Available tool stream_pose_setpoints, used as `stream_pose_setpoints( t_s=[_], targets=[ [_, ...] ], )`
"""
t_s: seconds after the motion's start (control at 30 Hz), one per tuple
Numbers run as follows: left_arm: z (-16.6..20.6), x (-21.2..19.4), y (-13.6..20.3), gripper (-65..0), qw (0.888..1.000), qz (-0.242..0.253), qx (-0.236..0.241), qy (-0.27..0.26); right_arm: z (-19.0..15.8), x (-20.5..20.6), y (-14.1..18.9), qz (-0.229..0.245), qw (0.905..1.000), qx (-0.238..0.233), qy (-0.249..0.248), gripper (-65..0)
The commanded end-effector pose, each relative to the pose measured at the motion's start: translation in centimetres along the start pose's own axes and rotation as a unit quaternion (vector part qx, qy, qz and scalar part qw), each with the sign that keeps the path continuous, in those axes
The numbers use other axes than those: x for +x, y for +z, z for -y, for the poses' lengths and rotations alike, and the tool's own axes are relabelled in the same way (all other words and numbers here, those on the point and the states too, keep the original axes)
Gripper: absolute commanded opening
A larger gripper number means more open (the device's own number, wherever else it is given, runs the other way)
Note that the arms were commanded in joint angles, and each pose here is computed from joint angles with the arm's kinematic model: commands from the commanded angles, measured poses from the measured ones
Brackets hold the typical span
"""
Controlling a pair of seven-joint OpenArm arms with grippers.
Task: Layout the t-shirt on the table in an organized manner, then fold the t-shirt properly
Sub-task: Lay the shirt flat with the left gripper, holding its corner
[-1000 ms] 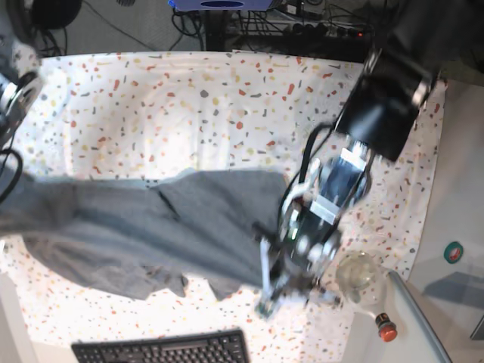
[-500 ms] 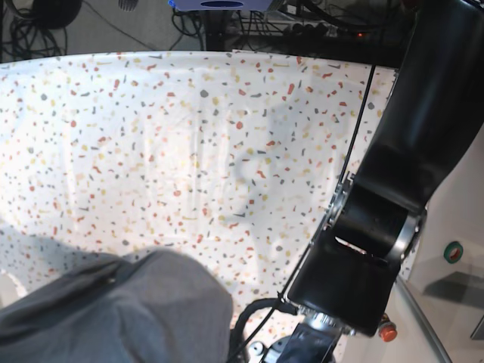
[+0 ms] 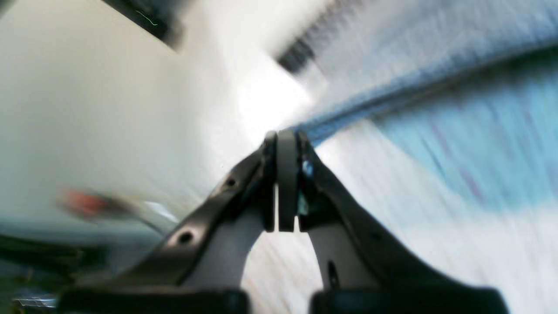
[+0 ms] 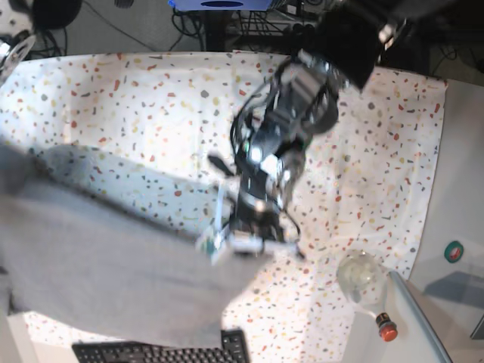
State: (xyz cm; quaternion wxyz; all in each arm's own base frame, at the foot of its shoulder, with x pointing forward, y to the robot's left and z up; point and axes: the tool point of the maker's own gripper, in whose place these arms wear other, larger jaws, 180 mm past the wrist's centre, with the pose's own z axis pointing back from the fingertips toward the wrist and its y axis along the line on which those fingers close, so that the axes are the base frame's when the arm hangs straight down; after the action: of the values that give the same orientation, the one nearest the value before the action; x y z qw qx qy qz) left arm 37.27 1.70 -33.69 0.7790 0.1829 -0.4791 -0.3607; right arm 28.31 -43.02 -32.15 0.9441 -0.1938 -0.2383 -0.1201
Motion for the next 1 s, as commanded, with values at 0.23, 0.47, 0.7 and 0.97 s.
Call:
stream_pose_setpoints(
  t_s=[0.23,0.47,0.7,0.97],
  targets=[
    [6.6,-12.6,-0.3,-65.0,0.995,-0.076,-0.057,0.008,-3.6,-7.1,-7.1,-0.071,0.9943,0.075,-0.024,-65.0],
    [8.6,-15.5,1.4,-65.0,0.991,-0.107,-0.077,0.017,-3.8,-9.4,-8.3,-0.099,0.9911,0.084,-0.031,-65.0],
    [10.1,-16.8,2.9,-65.0,0.988,-0.122,-0.090,0.024,-3.0,-11.4,-8.6,-0.122,0.9880,0.037,-0.087,-65.0],
    [8.4,-16.6,5.0,-44.9,0.983,-0.165,-0.070,0.040,-2.6,-12.0,-8.4,-0.138,0.9850,0.026,-0.101,-34.5]
  ],
)
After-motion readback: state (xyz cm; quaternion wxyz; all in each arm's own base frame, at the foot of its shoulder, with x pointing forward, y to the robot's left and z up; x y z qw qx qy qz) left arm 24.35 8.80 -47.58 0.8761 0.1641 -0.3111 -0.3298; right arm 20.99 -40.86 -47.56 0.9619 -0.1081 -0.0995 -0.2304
